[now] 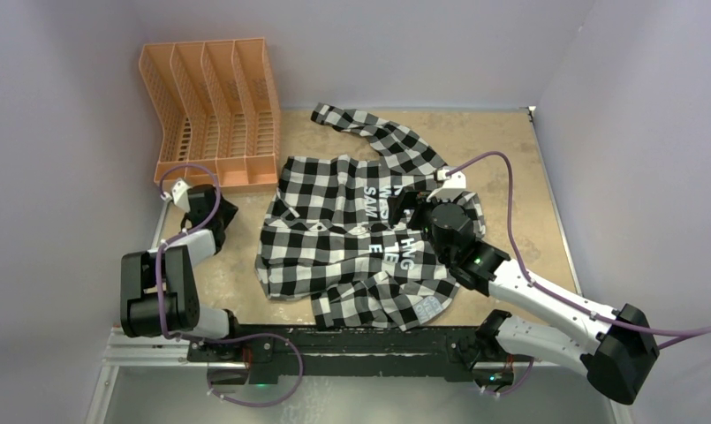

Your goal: Remove the brooch from the garment

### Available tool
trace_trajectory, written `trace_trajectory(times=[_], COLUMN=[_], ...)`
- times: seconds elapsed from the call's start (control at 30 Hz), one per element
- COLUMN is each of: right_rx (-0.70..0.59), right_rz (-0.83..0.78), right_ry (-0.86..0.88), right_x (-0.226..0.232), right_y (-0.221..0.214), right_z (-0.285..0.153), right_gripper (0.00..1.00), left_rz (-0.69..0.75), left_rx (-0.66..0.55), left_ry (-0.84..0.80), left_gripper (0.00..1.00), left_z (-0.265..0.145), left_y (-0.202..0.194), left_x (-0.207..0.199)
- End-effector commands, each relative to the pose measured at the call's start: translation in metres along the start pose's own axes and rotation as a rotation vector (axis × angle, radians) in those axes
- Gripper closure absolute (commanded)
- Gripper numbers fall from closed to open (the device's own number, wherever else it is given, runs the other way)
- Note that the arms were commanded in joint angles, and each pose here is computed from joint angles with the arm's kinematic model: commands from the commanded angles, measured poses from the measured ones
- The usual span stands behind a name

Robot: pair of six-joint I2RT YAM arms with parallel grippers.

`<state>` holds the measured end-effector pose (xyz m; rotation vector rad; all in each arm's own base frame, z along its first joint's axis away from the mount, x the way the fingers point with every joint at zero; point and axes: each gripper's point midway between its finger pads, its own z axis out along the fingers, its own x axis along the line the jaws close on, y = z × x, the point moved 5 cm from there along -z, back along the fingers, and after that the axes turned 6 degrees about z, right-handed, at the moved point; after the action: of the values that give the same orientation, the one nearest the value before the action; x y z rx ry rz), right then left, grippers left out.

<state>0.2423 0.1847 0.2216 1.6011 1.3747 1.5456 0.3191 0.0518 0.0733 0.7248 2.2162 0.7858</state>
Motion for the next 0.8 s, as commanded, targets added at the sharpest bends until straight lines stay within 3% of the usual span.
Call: trace_trajectory(times=[0.0,0.77], right_rx=[-0.03,-0.026], right_rz=[-0.004,-0.004], right_ry=[-0.004,0.001], right_x=[0.0,0.001], right_y=[0.005,0.004], right_z=[0.0,0.0], right_gripper=[0.02,0.02], left_rz=[0.013,0.033], left_rx=[-0.086,-0.008], left_ry=[-0.017,-0.033], left_gripper=[0.57,0.57], left_z=[0.003,0.0], left_y=[0.023,0.008], left_x=[-0.013,-0.016])
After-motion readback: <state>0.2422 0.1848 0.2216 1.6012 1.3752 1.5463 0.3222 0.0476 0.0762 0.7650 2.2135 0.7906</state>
